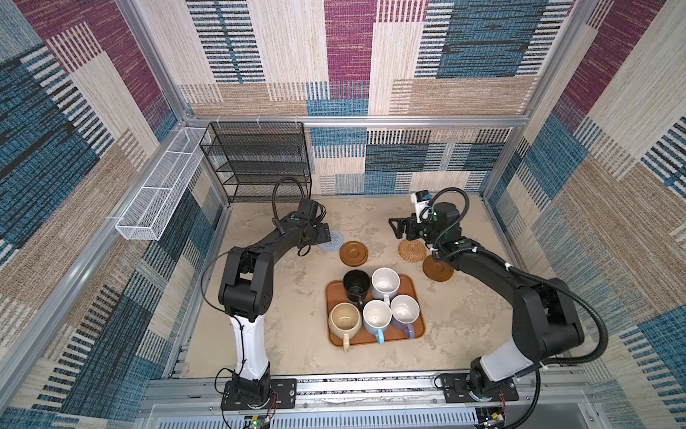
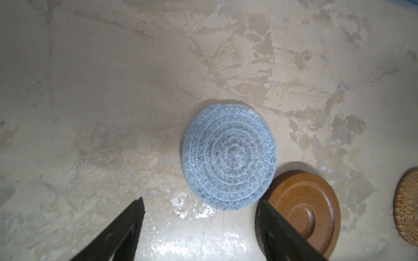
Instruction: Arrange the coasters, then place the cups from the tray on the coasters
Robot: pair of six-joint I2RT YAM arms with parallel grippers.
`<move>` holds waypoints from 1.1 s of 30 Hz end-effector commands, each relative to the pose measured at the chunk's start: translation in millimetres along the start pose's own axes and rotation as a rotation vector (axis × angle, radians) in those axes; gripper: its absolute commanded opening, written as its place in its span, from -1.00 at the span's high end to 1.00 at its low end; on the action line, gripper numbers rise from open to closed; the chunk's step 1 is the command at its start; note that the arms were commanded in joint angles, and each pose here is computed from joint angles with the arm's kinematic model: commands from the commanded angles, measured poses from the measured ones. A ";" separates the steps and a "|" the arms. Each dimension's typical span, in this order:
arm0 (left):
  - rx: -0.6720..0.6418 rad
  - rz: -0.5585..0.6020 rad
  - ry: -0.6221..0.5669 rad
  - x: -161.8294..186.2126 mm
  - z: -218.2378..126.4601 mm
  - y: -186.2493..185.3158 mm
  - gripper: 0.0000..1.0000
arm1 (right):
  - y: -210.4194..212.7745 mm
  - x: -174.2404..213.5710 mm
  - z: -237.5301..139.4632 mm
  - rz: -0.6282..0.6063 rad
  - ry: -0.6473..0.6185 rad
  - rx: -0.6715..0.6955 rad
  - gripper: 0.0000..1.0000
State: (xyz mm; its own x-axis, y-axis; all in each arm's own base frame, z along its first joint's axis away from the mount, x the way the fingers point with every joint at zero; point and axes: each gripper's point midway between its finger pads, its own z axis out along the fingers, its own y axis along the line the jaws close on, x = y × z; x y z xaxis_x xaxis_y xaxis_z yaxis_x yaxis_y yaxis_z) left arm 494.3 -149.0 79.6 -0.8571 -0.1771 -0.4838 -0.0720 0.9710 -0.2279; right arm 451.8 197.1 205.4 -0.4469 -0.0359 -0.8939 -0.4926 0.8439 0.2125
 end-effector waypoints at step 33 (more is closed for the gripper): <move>-0.261 0.016 0.210 44.8 32.2 68.3 0.03 | 42.0 35.7 49.0 -0.092 0.157 -0.067 -0.99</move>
State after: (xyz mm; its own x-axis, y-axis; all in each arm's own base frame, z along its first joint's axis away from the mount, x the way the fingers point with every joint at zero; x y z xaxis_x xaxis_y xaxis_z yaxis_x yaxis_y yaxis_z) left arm 489.5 -119.3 28.8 -0.9211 -0.1393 -0.3635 -0.1227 0.9901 -0.0683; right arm 448.1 258.6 155.1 -0.5257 -0.2084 -0.8247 -0.5921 0.7858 0.1789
